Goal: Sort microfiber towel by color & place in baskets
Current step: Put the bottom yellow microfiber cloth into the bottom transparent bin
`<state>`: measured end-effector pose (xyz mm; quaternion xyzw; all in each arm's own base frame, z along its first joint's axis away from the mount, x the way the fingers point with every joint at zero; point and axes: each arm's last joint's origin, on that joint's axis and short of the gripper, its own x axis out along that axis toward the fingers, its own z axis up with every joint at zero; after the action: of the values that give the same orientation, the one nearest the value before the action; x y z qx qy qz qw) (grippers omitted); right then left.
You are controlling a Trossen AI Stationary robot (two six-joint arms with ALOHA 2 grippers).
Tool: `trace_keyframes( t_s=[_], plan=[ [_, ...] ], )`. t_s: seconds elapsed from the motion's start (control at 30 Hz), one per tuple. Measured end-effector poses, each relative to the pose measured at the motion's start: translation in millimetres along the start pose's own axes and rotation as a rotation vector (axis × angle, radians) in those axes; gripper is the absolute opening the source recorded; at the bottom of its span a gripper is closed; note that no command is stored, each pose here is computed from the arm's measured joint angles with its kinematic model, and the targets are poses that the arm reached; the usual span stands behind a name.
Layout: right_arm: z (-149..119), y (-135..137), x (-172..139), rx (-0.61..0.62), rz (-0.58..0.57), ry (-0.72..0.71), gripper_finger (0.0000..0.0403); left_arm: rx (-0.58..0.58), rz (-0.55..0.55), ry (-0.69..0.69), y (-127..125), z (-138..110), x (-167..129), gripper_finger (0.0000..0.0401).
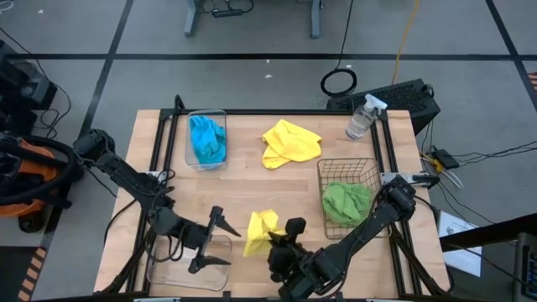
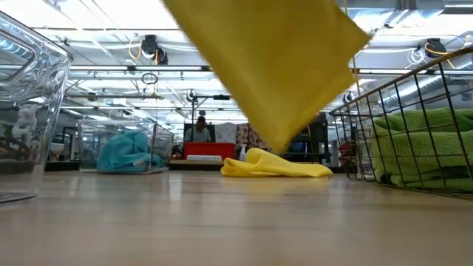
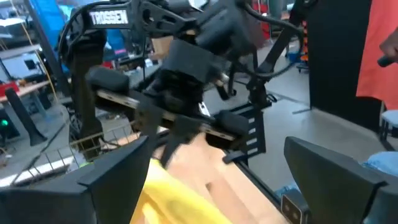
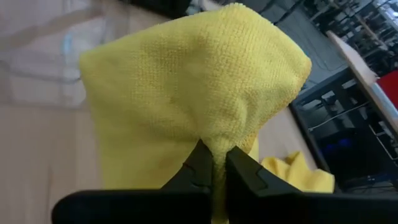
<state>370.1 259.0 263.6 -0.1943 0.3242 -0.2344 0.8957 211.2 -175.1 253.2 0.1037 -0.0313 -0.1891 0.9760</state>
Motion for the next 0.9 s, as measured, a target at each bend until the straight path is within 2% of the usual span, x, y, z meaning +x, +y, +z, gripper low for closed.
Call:
trace_keyframes(
  t_s=[0.13,0.4,0.63,0.9],
  plan=[
    [7,-12,-2,0.011,-0.009,-0.008,0.0006,0.023,0.003,-0.016,0,2,0,0.0374],
    [9,-16,-5,-0.042,0.001,-0.012,0.0006,0.067,0.017,-0.029,1,3,0,0.0374],
    [12,-19,3,-0.014,0.033,0.009,0.0006,0.090,0.030,-0.086,1,7,1,0.0374],
    [18,-23,14,0.027,0.069,0.020,0.0006,0.127,0.054,-0.026,6,-12,14,0.0374]
  ],
)
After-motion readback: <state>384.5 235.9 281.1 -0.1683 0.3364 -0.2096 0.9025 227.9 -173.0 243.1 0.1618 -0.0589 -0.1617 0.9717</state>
